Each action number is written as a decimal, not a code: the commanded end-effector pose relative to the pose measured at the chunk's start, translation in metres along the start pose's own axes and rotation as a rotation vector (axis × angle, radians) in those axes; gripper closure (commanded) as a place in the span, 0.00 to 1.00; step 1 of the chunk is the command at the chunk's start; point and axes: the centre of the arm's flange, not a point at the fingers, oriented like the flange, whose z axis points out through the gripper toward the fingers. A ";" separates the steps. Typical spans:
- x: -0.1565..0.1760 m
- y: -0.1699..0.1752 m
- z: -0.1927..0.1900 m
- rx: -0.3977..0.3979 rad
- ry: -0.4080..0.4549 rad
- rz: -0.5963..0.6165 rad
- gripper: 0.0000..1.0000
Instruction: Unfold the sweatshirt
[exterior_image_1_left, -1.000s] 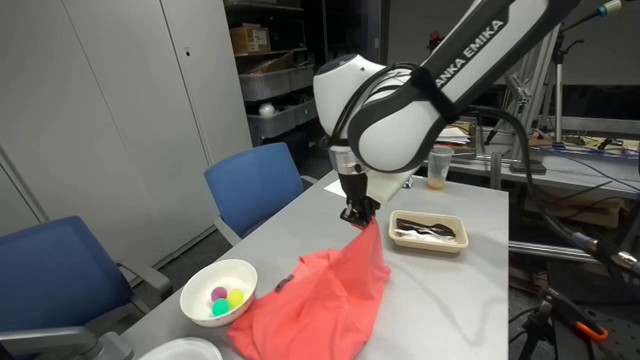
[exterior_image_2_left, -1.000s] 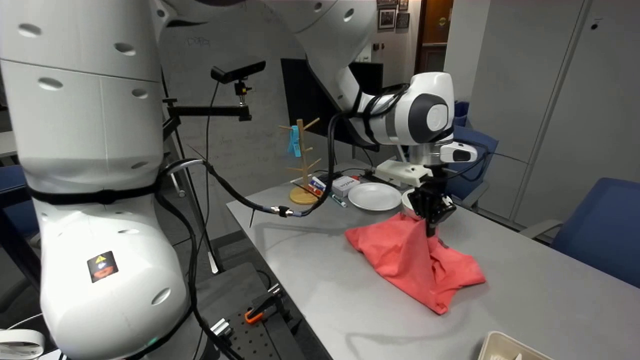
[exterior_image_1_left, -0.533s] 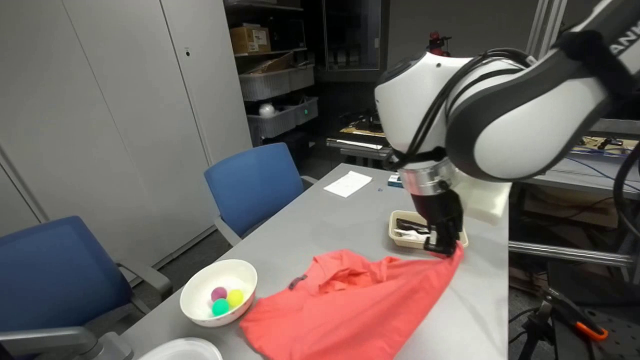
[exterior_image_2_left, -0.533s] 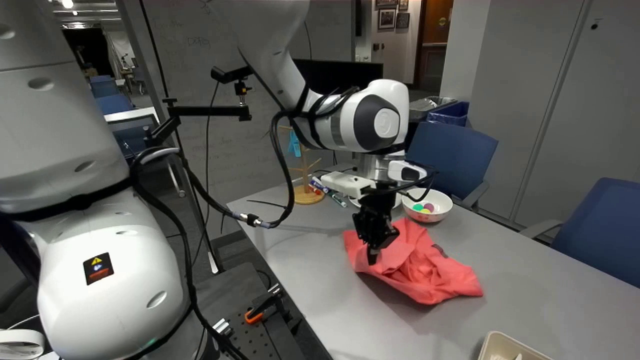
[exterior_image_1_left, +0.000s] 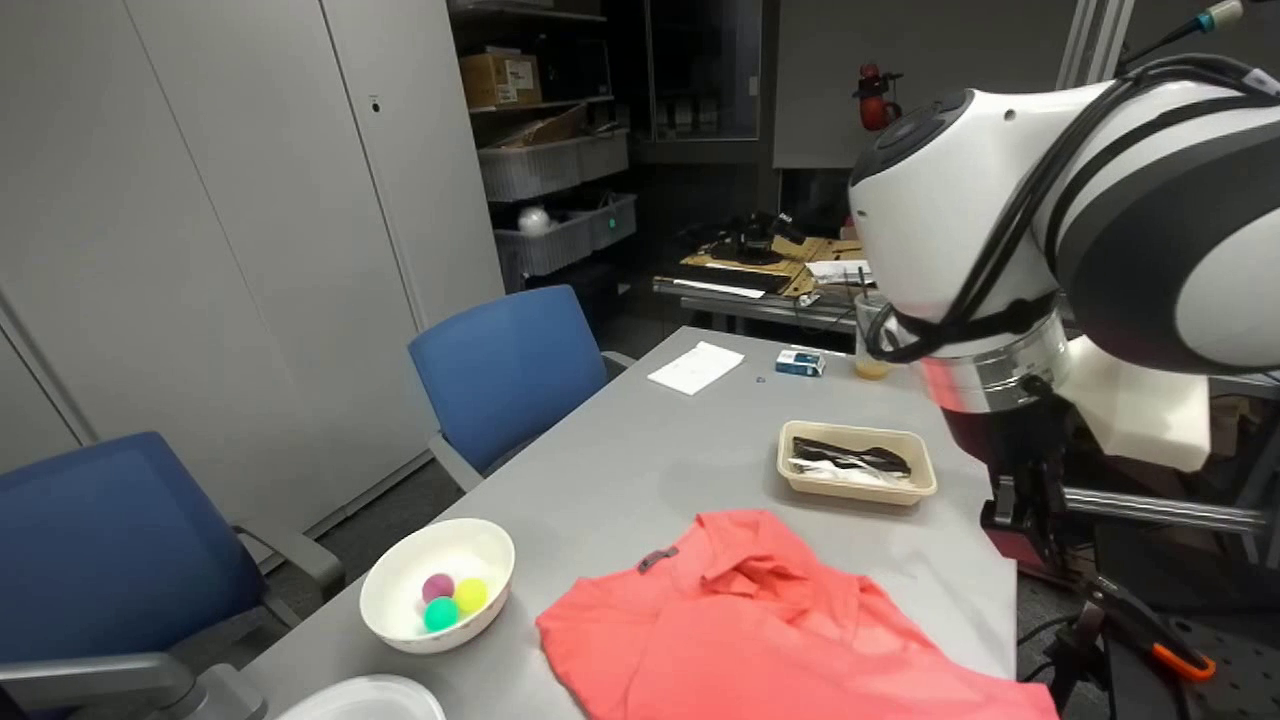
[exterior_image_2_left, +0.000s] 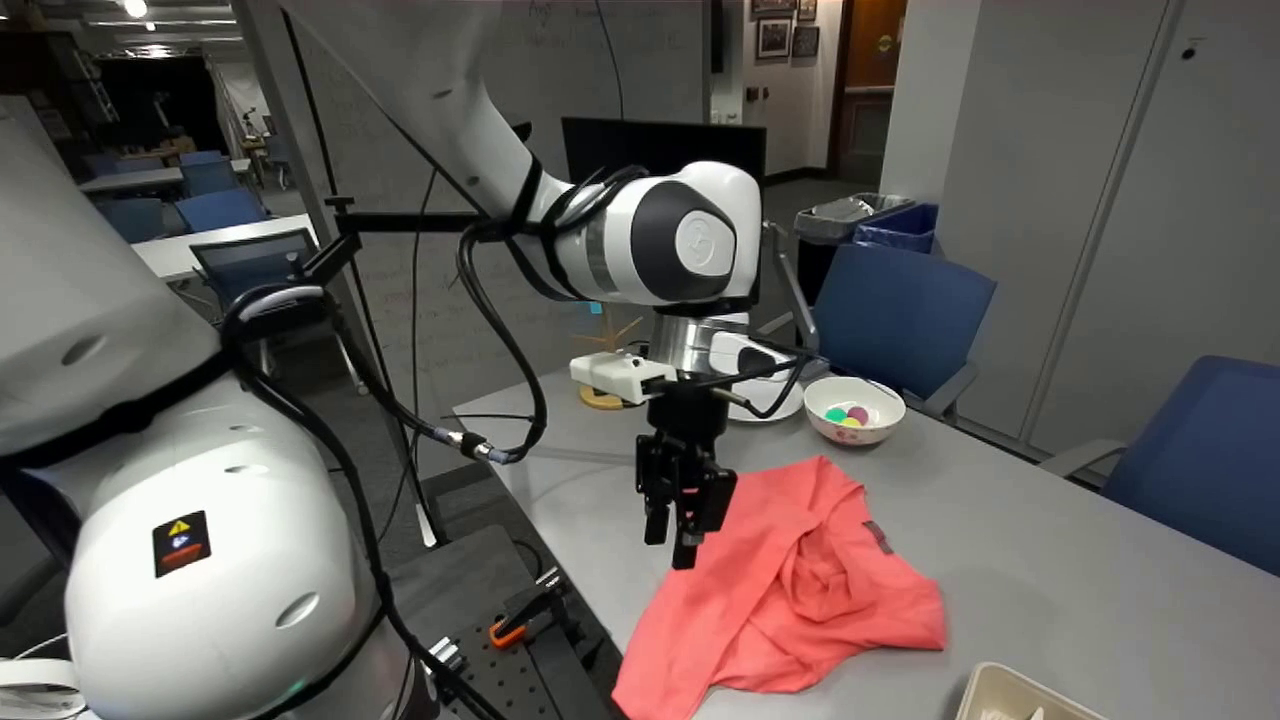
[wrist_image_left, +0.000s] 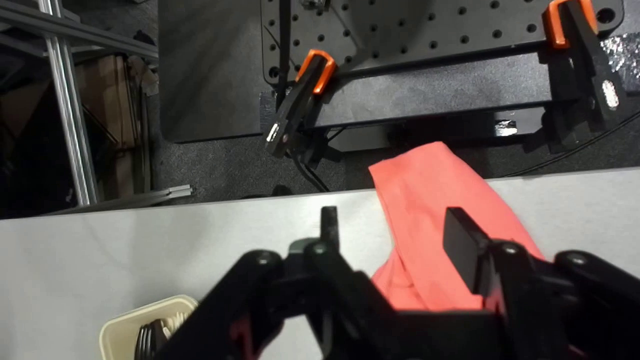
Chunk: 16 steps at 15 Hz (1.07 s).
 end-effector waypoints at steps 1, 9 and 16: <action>-0.024 0.008 -0.003 0.009 0.038 0.012 0.12; 0.089 -0.008 -0.061 0.234 0.295 -0.048 0.00; 0.120 -0.032 -0.056 0.288 0.299 -0.074 0.00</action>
